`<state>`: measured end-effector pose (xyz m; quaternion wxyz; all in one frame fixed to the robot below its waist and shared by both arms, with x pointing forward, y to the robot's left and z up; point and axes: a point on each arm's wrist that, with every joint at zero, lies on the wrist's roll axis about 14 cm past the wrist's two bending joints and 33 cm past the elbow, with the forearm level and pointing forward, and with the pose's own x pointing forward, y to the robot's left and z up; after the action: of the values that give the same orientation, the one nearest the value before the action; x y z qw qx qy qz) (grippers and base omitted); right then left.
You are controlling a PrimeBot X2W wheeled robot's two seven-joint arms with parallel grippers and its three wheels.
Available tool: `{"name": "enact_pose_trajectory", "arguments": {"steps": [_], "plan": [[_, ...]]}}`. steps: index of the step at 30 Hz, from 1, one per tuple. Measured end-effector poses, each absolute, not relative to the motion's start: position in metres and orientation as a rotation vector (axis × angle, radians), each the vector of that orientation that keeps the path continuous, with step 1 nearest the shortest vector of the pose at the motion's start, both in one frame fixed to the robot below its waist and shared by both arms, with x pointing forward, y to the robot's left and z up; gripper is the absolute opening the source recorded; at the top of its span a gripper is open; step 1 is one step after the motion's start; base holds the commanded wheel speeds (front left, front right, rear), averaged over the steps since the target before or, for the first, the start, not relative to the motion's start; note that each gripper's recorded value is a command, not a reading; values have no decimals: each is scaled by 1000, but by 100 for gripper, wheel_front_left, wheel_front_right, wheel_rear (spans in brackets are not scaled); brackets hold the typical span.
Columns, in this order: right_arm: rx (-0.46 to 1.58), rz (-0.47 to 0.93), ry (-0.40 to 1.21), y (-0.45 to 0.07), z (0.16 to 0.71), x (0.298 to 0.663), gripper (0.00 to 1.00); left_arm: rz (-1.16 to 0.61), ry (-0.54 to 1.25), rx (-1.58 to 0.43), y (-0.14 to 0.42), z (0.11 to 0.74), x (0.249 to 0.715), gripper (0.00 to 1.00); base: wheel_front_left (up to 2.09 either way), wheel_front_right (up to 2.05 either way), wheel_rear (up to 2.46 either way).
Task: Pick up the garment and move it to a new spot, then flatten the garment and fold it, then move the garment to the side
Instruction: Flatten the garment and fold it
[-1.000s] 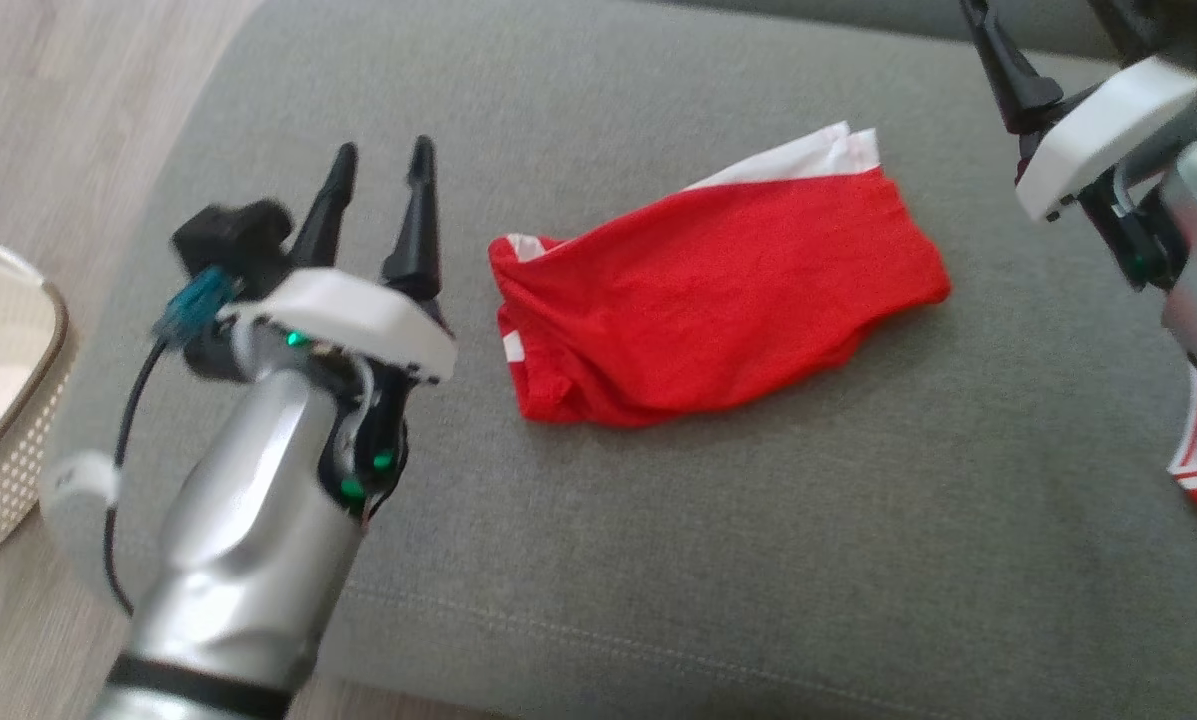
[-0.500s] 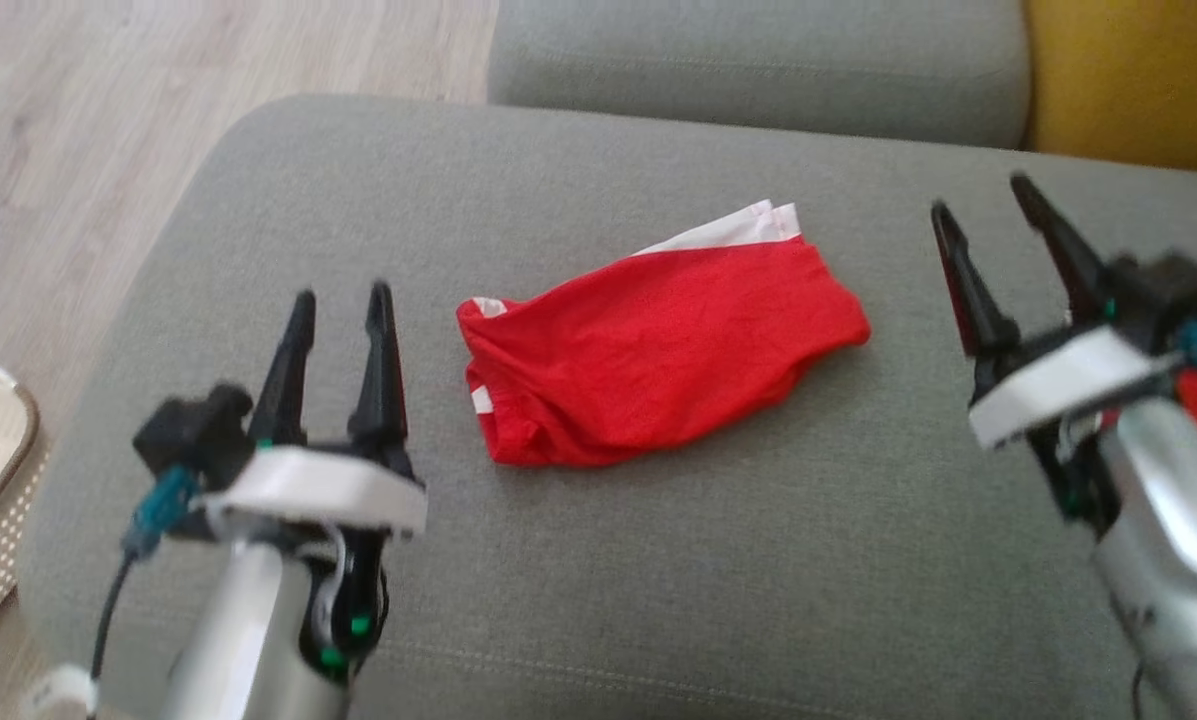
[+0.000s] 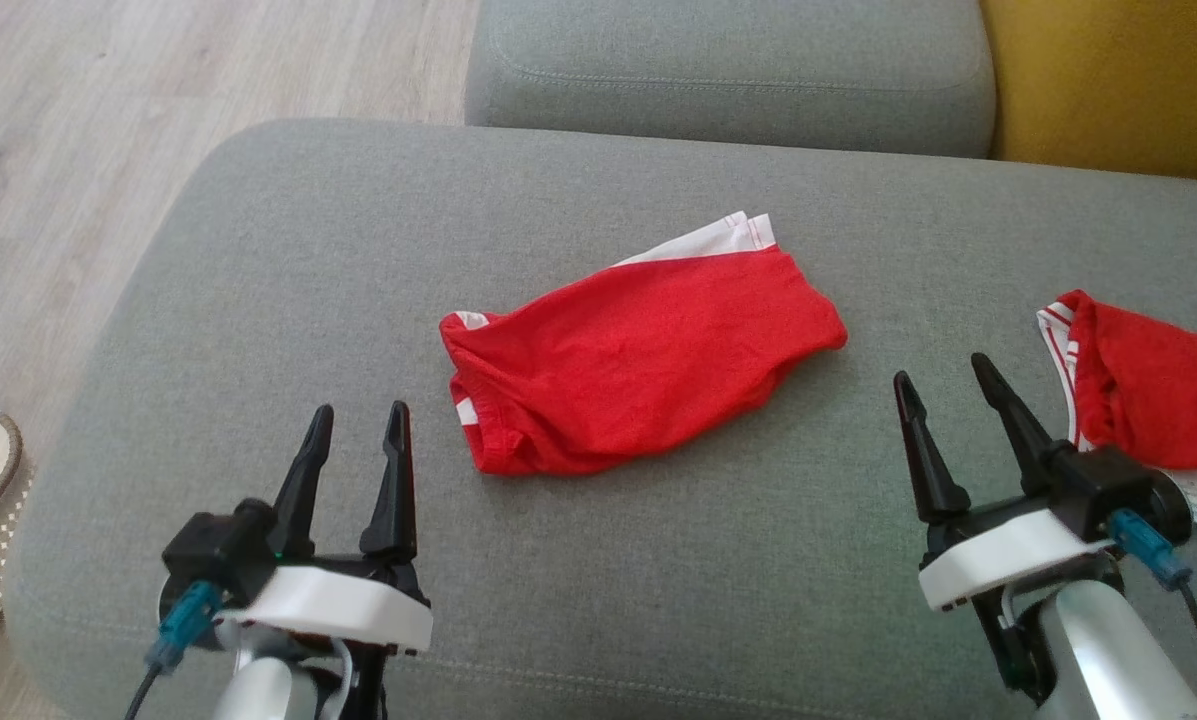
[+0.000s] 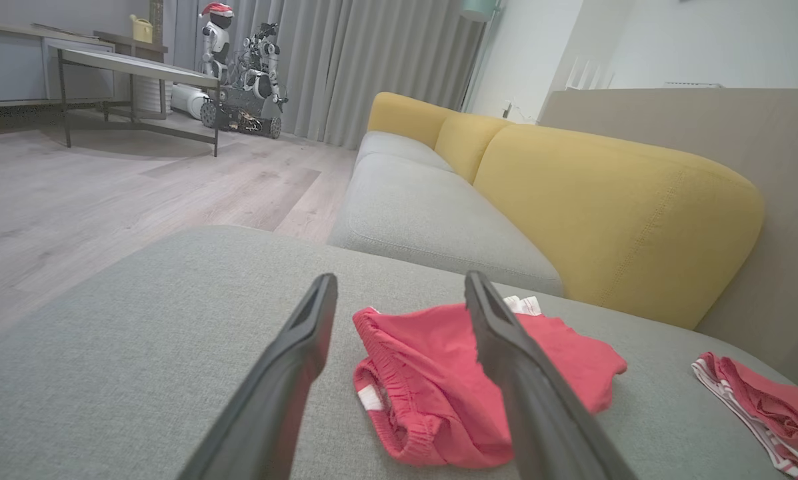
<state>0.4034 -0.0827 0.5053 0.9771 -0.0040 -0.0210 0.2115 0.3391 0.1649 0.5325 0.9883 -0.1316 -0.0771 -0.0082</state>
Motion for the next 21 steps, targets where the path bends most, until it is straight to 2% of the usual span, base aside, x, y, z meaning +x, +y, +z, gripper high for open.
{"name": "enact_pose_trajectory", "arguments": {"steps": [4,8,16,21], "plan": [[-10,418,-45,-83,508,405,100,-10,-149,-283,165,531,338,100,0,0,0],[33,407,33,-82,495,411,100,-9,-136,-286,164,527,341,100,0,0,0],[541,326,351,-65,454,438,100,16,-118,-312,169,523,352,100,0,0,0],[696,301,494,-55,432,460,100,68,-87,-347,180,513,352,100,0,0,0]]}}
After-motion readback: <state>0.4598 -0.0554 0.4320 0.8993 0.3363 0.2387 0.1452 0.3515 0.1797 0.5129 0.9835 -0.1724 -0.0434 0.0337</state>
